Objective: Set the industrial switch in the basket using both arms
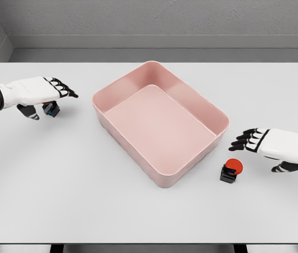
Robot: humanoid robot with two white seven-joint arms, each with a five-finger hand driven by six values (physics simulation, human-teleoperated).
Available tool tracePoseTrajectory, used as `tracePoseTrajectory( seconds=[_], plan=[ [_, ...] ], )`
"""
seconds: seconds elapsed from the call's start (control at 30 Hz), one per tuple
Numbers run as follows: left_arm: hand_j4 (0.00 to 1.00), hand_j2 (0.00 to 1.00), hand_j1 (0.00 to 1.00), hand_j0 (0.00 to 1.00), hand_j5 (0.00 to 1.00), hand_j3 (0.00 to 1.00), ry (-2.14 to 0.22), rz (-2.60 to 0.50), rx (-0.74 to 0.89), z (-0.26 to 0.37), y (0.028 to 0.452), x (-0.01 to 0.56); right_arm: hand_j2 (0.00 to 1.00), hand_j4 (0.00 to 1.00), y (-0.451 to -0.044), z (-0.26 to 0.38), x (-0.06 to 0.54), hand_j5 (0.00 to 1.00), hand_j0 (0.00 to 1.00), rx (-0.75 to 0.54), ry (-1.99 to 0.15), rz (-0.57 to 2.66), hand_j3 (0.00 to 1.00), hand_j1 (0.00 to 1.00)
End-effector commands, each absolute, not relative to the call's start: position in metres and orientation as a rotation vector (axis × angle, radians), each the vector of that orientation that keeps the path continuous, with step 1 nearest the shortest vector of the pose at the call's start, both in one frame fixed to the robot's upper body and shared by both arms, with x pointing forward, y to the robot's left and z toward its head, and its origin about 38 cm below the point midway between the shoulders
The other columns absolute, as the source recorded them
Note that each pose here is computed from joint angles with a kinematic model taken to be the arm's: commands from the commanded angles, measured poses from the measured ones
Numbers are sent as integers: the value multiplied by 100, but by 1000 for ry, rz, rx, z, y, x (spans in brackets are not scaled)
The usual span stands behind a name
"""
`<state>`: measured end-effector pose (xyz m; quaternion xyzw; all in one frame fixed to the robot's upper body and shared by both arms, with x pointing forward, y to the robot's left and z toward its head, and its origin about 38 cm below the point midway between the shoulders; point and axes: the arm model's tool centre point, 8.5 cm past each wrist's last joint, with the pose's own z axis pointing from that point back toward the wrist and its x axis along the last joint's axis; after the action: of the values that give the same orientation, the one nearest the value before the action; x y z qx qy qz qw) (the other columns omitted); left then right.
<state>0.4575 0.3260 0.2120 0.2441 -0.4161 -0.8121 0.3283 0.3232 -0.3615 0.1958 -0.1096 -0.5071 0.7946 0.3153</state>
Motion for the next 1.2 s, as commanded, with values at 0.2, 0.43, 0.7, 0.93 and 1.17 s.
tracePoseTrajectory(
  seconds=[0.2,0.43,0.7,0.93,1.17],
  plan=[
    [100,100,100,100,100,100,-997,-2079,681,198,336,467,97,97,-351,190,322,97,97,-258,-1378,2069,97,97],
    [100,100,100,100,100,100,-969,-2027,664,182,334,477,97,97,-345,187,323,97,97,-247,-1408,2054,97,97],
    [94,94,94,94,94,94,-903,-1992,686,174,344,485,95,95,-341,181,320,95,95,-221,-1404,2053,95,95],
    [86,86,86,86,86,86,-899,-1992,674,169,341,486,89,89,-338,177,319,89,89,-205,-1409,2051,89,89],
    [86,86,86,86,86,86,-892,-1992,695,172,339,492,89,89,-332,173,318,89,89,-184,-1420,2048,89,89]
  ],
)
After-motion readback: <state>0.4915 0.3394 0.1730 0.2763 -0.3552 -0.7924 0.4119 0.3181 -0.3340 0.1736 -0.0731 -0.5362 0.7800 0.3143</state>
